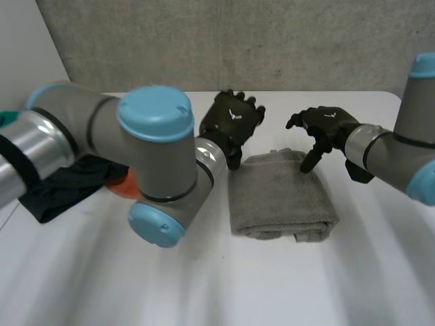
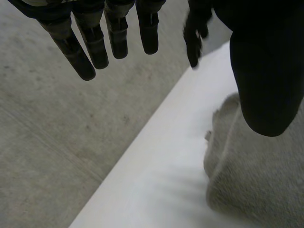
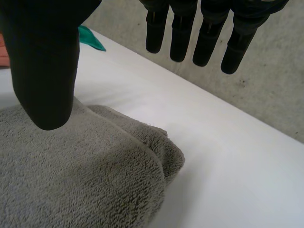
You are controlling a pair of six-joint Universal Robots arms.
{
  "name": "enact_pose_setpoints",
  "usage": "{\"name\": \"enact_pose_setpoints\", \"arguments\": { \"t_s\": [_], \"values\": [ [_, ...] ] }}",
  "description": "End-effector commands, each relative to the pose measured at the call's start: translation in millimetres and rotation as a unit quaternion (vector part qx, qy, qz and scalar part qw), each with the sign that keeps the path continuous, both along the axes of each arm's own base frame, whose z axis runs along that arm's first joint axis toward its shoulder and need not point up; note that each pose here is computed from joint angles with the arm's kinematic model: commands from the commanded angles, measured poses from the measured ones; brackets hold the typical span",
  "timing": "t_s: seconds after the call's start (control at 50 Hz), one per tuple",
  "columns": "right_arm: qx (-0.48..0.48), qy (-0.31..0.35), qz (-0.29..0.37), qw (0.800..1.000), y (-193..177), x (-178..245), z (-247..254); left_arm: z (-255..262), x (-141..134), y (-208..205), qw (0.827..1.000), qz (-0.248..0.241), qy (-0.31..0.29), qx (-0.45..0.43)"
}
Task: Fold the laundry.
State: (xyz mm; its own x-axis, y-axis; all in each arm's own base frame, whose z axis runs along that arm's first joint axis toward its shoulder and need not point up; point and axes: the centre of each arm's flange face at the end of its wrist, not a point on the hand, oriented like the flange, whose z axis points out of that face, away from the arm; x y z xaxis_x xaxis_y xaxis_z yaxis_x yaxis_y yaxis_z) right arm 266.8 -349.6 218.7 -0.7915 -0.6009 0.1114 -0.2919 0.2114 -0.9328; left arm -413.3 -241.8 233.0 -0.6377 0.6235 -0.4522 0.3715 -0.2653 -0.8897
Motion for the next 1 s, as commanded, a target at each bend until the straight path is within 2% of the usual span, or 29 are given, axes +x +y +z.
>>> {"name": "enact_pose_setpoints", "arguments": {
  "t_s": [0.02, 0.18, 0.34, 0.5, 0.66, 0.72, 0.76, 0.88, 0.92, 1.0],
  "values": [
    [0.055, 0.015, 0.002, 0.998, -21, 10, -11, 38, 18, 10, 0.998, -0.004, 0.058, 0.033],
    [0.090, 0.046, -0.007, 0.995, -31, 22, -40, 57, 35, 11, 0.990, -0.012, 0.113, 0.078],
    [0.082, 0.077, -0.005, 0.994, -33, 28, -65, 47, 42, 6, 0.990, -0.003, 0.105, 0.095],
    [0.070, 0.085, 0.003, 0.994, -26, 34, -61, 40, 48, -6, 0.990, 0.012, 0.102, 0.102],
    [0.004, 0.049, 0.019, 0.999, -10, 33, 14, 40, 53, -21, 0.989, 0.030, 0.107, 0.095],
    [-0.079, 0.001, 0.027, 0.997, -7, 35, 62, 45, 58, -31, 0.989, 0.046, 0.115, 0.086],
    [-0.150, -0.037, 0.025, 0.988, -6, 33, 100, 53, 64, -40, 0.987, 0.062, 0.124, 0.075],
    [-0.262, -0.118, 0.031, 0.957, 5, 28, 166, 81, 82, -52, 0.980, 0.102, 0.163, 0.055],
    [-0.258, -0.128, 0.048, 0.956, 16, 28, 171, 91, 90, -53, 0.976, 0.112, 0.180, 0.050],
    [-0.172, -0.107, 0.082, 0.976, 40, 26, 146, 104, 102, -52, 0.972, 0.124, 0.197, 0.045]
  ]
}}
